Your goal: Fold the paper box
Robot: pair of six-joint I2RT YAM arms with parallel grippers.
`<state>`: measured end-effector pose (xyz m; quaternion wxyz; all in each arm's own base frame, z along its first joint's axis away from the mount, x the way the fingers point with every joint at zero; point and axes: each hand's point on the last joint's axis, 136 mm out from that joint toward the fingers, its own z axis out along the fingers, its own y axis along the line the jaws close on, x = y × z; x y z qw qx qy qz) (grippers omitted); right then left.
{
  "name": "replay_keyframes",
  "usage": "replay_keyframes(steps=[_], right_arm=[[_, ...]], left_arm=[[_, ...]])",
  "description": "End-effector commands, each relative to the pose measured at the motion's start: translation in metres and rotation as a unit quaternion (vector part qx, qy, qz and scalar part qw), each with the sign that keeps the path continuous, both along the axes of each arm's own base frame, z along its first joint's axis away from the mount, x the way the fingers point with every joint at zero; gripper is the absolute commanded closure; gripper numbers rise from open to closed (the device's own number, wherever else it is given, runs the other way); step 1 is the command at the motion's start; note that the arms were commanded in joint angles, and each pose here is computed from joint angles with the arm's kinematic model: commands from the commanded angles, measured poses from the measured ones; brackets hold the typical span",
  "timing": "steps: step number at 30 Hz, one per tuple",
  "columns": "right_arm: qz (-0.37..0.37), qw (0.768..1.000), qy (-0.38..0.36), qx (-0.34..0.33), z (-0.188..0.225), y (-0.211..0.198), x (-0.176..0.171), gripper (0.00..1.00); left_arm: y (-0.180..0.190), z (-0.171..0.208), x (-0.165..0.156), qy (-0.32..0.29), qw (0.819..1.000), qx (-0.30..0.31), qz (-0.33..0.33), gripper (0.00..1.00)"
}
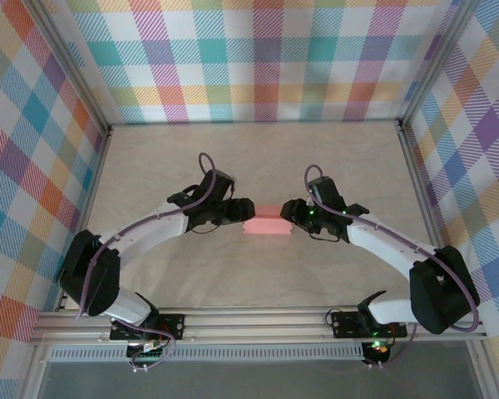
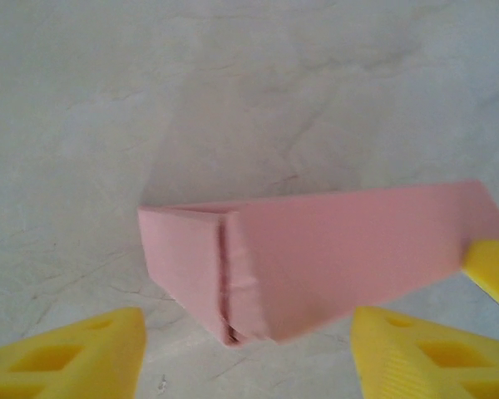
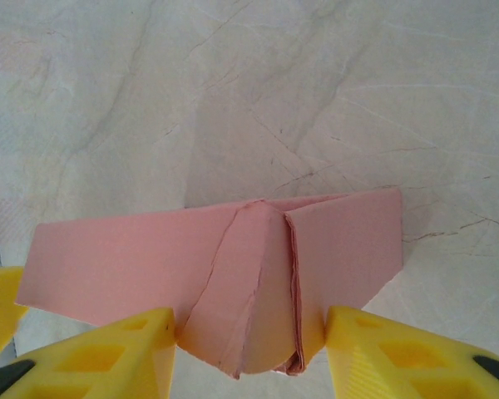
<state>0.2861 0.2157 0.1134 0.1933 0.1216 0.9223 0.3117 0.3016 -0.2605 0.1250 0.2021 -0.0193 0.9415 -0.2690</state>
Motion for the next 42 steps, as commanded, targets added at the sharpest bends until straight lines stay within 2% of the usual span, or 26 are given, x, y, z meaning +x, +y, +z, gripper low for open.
replay_keyframes(steps=[1, 6, 8, 13, 18, 21, 29, 33, 39, 42], right_arm=[[0.005, 1.000, 0.020, -0.009, -0.012, -0.004, -0.011, 0.51], [0.006, 1.000, 0.013, -0.012, -0.008, -0.005, -0.010, 0.51], [0.009, 1.000, 0.008, -0.011, -0.006, -0.004, -0.009, 0.51], [0.023, 1.000, -0.010, 0.004, 0.007, 0.003, -0.004, 0.51], [0.023, 0.999, -0.032, 0.035, 0.031, 0.009, 0.005, 0.43], [0.010, 0.998, -0.033, 0.047, 0.035, 0.004, 0.010, 0.42], [0.008, 0.999, -0.014, 0.048, 0.025, 0.001, 0.019, 0.62], [0.006, 0.999, -0.003, 0.042, 0.015, 0.000, 0.018, 0.80], [-0.004, 0.999, 0.021, 0.032, -0.009, -0.008, 0.009, 0.99], [-0.002, 0.999, 0.013, 0.037, -0.003, -0.007, 0.009, 1.00]], left_arm=[[-0.004, 0.008, 0.008, 0.010, 0.999, -0.032, 0.022, 0.46], [0.008, -0.012, 0.002, 0.030, 0.999, -0.019, 0.036, 0.72], [0.013, -0.019, 0.000, 0.036, 0.998, -0.013, 0.041, 0.76], [0.021, -0.033, -0.003, 0.050, 0.998, 0.000, 0.045, 0.77], [0.024, -0.038, -0.003, 0.053, 0.997, 0.014, 0.045, 0.76], [0.023, -0.040, -0.003, 0.056, 0.997, 0.014, 0.041, 0.76], [0.022, -0.045, -0.003, 0.059, 0.998, 0.020, 0.031, 0.74], [0.023, -0.044, -0.004, 0.057, 0.998, 0.024, 0.029, 0.74], [0.023, -0.046, -0.003, 0.058, 0.998, 0.026, 0.029, 0.74], [0.023, -0.047, -0.004, 0.060, 0.997, 0.026, 0.027, 0.74]])
